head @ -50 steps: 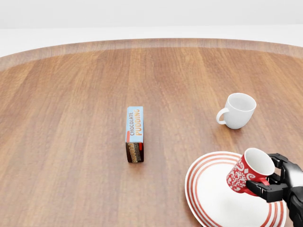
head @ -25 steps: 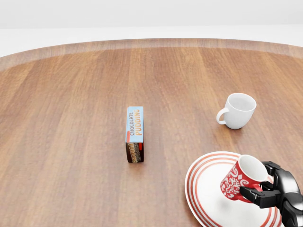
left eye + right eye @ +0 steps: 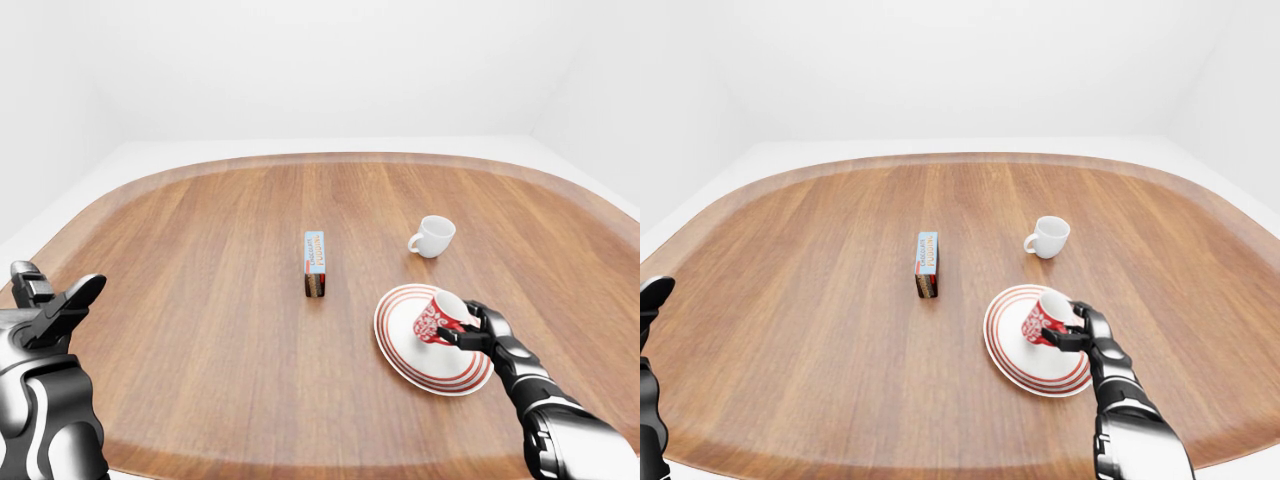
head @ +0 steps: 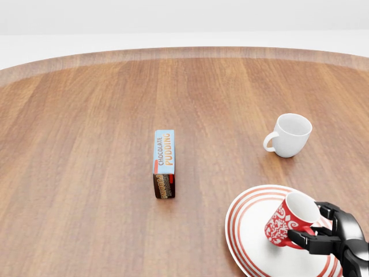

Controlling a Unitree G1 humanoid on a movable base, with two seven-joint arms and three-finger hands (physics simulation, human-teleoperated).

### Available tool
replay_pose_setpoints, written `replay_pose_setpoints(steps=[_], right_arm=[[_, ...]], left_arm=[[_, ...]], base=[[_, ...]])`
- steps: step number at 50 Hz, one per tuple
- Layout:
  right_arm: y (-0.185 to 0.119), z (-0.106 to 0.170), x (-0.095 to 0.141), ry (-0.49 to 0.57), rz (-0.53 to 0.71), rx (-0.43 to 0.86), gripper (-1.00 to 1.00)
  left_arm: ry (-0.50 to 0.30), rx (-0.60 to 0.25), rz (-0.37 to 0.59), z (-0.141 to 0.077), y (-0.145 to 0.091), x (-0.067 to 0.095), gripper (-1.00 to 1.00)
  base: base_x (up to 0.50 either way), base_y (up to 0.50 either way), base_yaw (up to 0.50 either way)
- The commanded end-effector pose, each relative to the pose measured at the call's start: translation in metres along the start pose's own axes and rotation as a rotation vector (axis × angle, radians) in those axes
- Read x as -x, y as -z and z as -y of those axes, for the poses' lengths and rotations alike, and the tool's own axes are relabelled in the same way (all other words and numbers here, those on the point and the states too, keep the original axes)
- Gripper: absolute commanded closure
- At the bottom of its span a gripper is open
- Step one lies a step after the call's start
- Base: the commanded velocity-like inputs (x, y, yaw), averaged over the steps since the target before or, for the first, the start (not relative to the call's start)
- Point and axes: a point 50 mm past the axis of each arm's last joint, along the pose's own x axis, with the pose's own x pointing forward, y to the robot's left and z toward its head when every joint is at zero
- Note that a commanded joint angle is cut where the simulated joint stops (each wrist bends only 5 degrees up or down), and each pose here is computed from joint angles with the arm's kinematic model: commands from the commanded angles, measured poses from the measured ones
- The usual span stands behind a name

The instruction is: Pick up the red mug and put it on the plate

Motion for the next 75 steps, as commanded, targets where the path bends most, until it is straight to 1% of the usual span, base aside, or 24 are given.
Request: replay_pose_setpoints(steps=[1,4,9,10,11,13,19,26,31,33,34,37,42,45,50,51,54,56,59,62,66,71,75], right_arm=[[-0.001,0.001,0.0,0.01,0.001,0.023,0.38],[0.0,0.001,0.0,0.011,-0.003,0.025,0.29],[0.0,0.001,0.0,0.012,-0.003,0.027,0.25],[0.0,0.001,0.0,0.013,-0.004,0.027,0.18],[0.0,0.001,0.0,0.014,-0.006,0.029,0.05],[0.001,0.001,0.0,0.014,-0.005,0.032,0.04],[0.0,0.001,0.0,0.028,-0.007,0.069,0.1],[0.002,0.0,0.0,0.034,-0.014,0.089,0.12],[0.001,0.001,0.0,0.033,-0.012,0.09,0.09],[0.001,0.0,0.0,0.032,-0.014,0.091,0.04],[0.001,0.0,0.0,0.028,-0.015,0.092,-0.17],[0.0,0.0,0.0,0.027,-0.012,0.095,-0.2],[0.001,-0.001,0.0,0.026,-0.015,0.108,-0.37],[0.001,-0.001,0.0,0.021,-0.015,0.109,-0.44],[0.002,-0.002,0.0,0.016,-0.019,0.112,-0.73],[0.002,-0.002,0.0,0.016,-0.019,0.112,-0.75],[0.003,-0.002,0.0,0.016,-0.019,0.112,-0.88],[0.003,-0.002,0.0,0.017,-0.02,0.113,-1.0],[0.0,-0.002,0.0,0.012,-0.012,0.116,-1.0],[-0.015,-0.006,-0.002,-0.039,0.042,0.121,-1.0],[-0.024,-0.011,-0.002,-0.091,0.084,0.112,-1.0],[-0.036,-0.017,0.002,-0.121,0.188,0.124,-1.0],[-0.059,-0.027,0.024,-0.17,0.41,0.166,-1.0]], left_arm=[[0.0,0.0,-0.001,0.0,0.0,0.0,-1.0],[-0.001,0.0,-0.002,-0.001,0.0,0.0,-1.0],[-0.001,0.001,0.001,0.0,0.0,0.0,-1.0],[-0.001,0.001,0.002,0.0,-0.001,0.0,-1.0],[0.0,0.002,0.004,0.0,-0.001,0.0,-1.0],[0.0,0.003,0.006,0.0,-0.002,0.0,-1.0],[0.0,0.003,0.007,0.001,-0.002,0.0,-1.0],[-0.001,0.003,0.009,0.0,-0.002,0.0,-1.0],[-0.001,0.003,0.008,0.0,-0.002,0.0,-1.0],[-0.001,0.003,0.007,0.0,-0.002,0.0,-1.0],[-0.001,0.003,0.007,0.0,-0.002,0.0,-1.0],[-0.002,0.004,0.008,0.0,-0.002,0.0,-1.0],[-0.002,0.004,0.006,0.0,-0.002,0.0,-1.0],[-0.002,0.004,0.005,0.0,-0.001,0.0,-1.0],[-0.003,0.004,0.004,0.0,-0.001,0.0,-1.0],[-0.003,0.004,0.004,0.0,-0.001,0.0,-1.0],[-0.003,0.004,0.005,-0.001,-0.002,0.0,-1.0],[-0.003,0.005,0.006,-0.001,-0.002,0.0,-1.0],[-0.003,0.005,0.006,-0.001,-0.002,0.0,-1.0],[-0.003,0.005,0.006,-0.001,-0.002,0.0,-1.0],[-0.005,0.007,0.006,-0.002,-0.003,-0.001,-1.0],[-0.007,0.01,0.009,-0.003,-0.004,-0.001,-1.0],[-0.012,0.012,0.01,-0.005,-0.005,-0.001,-1.0]], base=[[0.0,0.0,0.0],[0.0,0.0,0.0],[0.0,0.0,0.0],[0.0,0.0,0.0],[0.0,0.0,0.0],[0.0,0.0,0.0],[0.0,0.0,0.0],[0.0,0.0,0.0],[0.0,0.0,0.0],[0.0,0.0,0.0],[0.0,0.0,0.0],[0.0,0.0,0.0],[0.0,0.0,0.0],[0.0,0.0,0.0],[0.0,0.0,0.0],[0.0,0.0,0.0],[0.0,0.0,0.0],[0.0,0.0,0.0],[0.0,0.0,0.0],[0.0,0.0,0.0],[0.0,0.0,0.0],[0.0,0.0,0.0],[0.0,0.0,0.0]])
